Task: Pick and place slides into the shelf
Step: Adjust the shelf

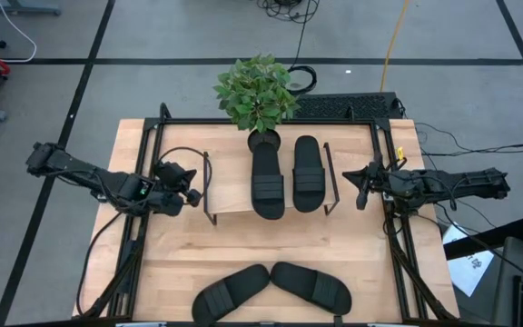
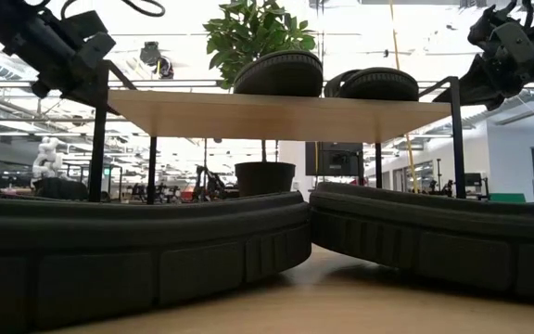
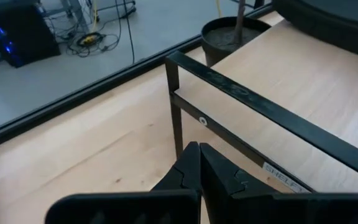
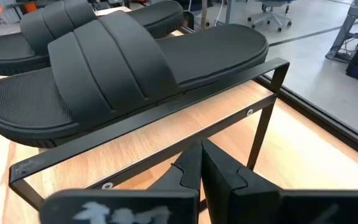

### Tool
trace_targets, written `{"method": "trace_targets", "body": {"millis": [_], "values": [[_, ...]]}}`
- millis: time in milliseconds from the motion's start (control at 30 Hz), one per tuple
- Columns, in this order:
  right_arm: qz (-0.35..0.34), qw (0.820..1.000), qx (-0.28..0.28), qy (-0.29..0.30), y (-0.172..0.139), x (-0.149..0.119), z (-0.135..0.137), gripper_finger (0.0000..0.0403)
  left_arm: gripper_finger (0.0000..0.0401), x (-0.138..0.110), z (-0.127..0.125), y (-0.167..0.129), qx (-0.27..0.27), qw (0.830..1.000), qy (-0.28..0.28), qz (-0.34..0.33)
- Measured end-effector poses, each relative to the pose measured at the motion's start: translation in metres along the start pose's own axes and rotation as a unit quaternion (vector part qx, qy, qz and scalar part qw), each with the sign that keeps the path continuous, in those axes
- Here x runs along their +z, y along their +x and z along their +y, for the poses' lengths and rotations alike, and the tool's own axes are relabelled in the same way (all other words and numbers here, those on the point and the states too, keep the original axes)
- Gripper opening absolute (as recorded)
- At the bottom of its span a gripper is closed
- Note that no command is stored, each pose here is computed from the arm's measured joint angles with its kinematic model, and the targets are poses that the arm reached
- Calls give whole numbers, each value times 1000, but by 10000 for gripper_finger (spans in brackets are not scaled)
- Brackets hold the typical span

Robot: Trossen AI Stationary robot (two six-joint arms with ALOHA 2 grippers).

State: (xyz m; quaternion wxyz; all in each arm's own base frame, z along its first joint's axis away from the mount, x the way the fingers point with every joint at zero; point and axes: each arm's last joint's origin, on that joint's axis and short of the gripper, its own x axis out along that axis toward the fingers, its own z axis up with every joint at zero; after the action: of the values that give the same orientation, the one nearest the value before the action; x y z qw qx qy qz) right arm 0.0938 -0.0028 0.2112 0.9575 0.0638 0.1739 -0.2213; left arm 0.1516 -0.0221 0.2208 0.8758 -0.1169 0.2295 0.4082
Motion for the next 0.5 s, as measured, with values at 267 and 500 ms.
{"method": "trace_targets", "body": {"millis": [267, 500], "values": [[11, 1000, 1, 7, 3, -1, 2, 0, 0, 9, -1, 8, -15, 1000, 11, 4], [28, 997, 64, 14, 11, -5, 10, 0, 0, 14, 4, 16, -6, 1000, 14, 15]]}}
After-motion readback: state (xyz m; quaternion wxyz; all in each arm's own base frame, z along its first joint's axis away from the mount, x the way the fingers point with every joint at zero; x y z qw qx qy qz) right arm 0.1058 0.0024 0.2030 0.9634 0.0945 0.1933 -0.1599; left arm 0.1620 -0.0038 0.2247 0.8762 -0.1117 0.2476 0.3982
